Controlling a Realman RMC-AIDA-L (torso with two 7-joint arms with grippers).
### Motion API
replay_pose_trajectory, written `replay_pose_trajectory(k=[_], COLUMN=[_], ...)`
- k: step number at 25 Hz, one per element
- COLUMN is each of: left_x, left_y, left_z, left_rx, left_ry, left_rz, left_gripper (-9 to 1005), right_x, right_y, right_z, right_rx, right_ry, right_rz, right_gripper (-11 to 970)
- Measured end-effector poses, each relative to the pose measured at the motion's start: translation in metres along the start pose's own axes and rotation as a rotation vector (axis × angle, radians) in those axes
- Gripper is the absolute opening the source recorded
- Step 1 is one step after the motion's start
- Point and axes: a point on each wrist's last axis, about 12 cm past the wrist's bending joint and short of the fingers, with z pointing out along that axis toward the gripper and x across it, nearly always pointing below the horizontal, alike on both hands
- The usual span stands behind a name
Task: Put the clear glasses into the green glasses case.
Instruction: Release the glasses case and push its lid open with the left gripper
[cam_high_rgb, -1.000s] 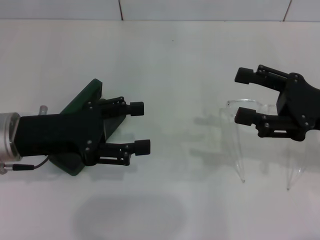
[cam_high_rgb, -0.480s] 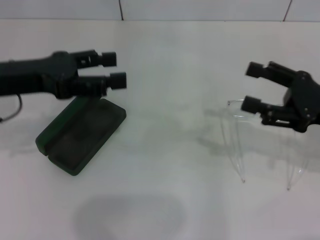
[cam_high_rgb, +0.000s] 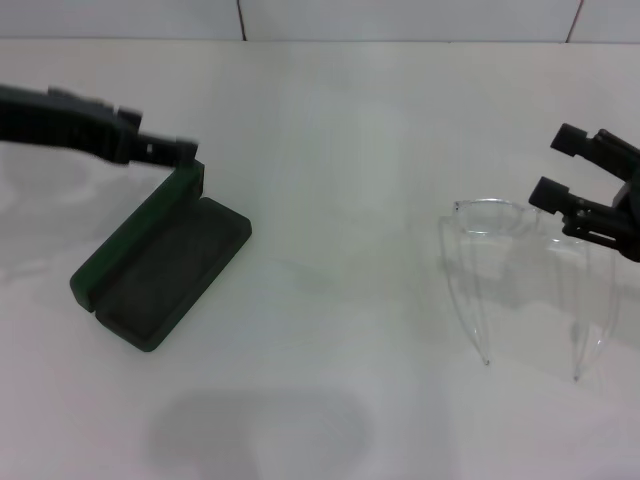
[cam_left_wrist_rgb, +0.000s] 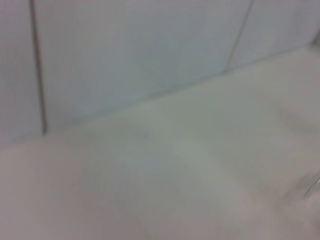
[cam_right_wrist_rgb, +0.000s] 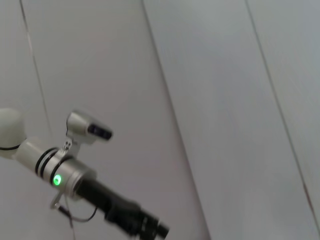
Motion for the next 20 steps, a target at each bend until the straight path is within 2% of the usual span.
replay_pose_trajectory(k=[3,7,14,20], left_x=[-0.001,-0.002,0.009,0.016], left_y=[-0.008,-0.017,-0.012,-0.005], left_z=[0.007,0.011,0.023,0.032], left_rx=[-0.059,-0.121,-0.113,-0.120], left_ry=[0.108,0.172,0.232,0.247], left_rz=[-0.038,-0.028,-0.077,-0.098], left_gripper=[874,871,846,716], right_x=[-0.001,0.001,0.000,0.001], right_y=[0.001,0.001,0.001,0.001], right_z=[-0.003,-0.003,-0.001,-0.001], right_rx=[0.010,0.008,-0.001,-0.001], right_ry=[-0.012,-0.011,-0.006,-0.004], right_rz=[0.003,0.005,0.004,0.004], right_gripper=[886,886,886,885])
